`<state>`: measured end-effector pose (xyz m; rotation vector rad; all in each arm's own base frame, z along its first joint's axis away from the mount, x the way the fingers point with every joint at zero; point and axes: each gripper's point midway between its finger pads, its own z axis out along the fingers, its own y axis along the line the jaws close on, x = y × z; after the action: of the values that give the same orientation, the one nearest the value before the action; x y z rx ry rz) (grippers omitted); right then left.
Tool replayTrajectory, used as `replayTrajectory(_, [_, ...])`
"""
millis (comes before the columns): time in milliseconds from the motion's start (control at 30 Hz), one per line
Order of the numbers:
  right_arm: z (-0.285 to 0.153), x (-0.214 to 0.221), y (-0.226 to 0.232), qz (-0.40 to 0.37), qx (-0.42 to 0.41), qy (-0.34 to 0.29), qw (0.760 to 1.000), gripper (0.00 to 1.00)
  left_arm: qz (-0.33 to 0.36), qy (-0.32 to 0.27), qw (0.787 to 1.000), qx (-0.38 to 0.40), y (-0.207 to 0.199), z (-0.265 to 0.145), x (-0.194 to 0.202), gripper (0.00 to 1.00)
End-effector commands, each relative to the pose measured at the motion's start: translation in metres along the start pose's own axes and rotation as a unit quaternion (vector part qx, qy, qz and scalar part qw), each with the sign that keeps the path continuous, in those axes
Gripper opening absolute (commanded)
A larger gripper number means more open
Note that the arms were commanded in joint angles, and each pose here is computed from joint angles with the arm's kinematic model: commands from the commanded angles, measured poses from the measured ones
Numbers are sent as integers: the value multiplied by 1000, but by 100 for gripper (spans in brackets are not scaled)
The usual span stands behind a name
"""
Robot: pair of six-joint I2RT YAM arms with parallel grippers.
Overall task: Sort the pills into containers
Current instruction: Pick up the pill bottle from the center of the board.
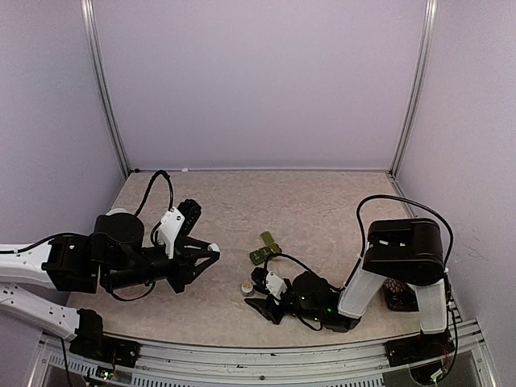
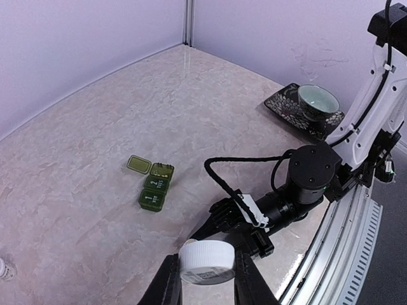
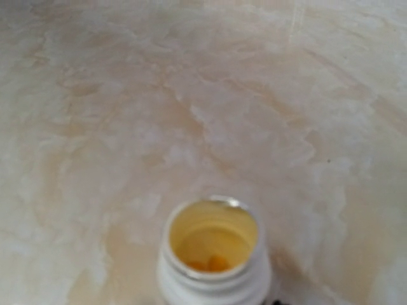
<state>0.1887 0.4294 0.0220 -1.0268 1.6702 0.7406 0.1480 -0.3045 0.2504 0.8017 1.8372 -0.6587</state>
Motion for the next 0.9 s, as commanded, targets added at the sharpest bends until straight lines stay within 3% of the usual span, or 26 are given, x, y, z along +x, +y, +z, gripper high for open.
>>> replayTrajectory(0, [6, 8, -13, 12, 19, 0, 1000, 45, -10, -4, 1000, 6, -2, 0, -10, 23])
replayTrajectory(867, [6, 4, -3, -2, -20, -15, 1000, 25, -27, 43, 999, -4, 7, 19, 4, 23])
